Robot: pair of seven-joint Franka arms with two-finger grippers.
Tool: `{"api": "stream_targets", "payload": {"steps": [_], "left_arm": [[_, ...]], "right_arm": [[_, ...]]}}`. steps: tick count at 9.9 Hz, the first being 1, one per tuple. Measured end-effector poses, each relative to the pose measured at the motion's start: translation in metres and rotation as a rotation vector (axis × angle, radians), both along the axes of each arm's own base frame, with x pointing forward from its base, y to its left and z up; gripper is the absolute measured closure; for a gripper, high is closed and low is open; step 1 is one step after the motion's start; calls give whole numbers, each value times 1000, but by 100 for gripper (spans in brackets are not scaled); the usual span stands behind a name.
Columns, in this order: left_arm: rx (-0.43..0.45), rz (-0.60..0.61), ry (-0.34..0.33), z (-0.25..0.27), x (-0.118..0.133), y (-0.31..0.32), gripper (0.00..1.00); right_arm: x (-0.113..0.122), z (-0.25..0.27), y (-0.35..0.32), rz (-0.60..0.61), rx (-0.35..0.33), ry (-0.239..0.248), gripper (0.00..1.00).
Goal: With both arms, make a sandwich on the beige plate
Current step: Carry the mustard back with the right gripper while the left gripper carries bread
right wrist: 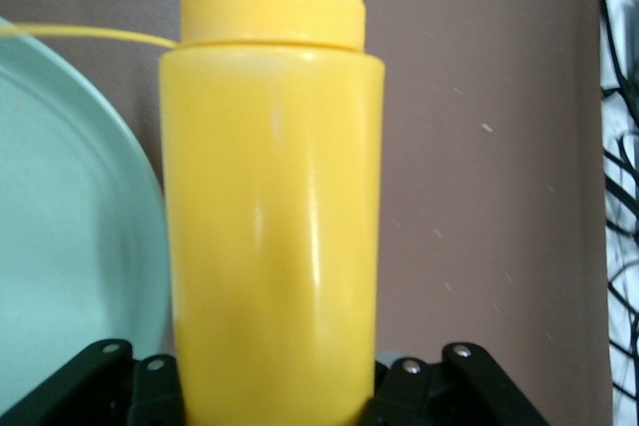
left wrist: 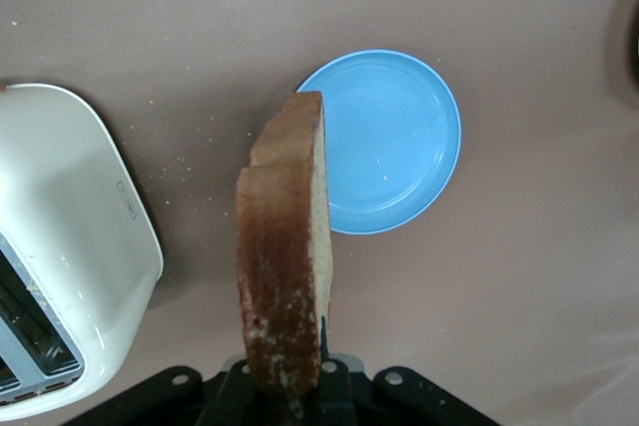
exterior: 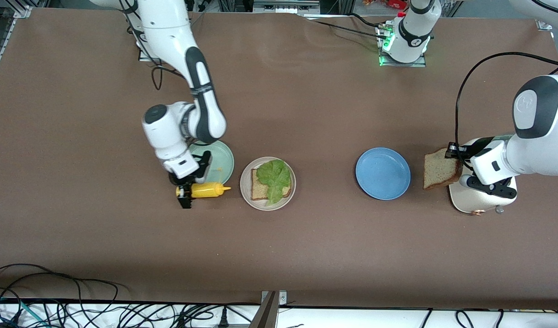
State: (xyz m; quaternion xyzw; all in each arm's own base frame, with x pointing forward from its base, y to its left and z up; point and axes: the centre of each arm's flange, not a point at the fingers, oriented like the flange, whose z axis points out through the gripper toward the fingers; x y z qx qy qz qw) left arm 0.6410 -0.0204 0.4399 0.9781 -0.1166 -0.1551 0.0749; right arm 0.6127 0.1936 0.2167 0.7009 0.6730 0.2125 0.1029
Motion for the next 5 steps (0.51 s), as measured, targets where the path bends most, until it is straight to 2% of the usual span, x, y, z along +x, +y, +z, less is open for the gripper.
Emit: {"api": "stream_targets", "payload": {"steps": [2,5], "left_arm": [[0,0,0,0,0,0,90],[0,0,1,0,0,0,90]], "right_arm": [[19,45,-69,-17,119,137,95],[11,77,-172,-77,306,347,95]]}}
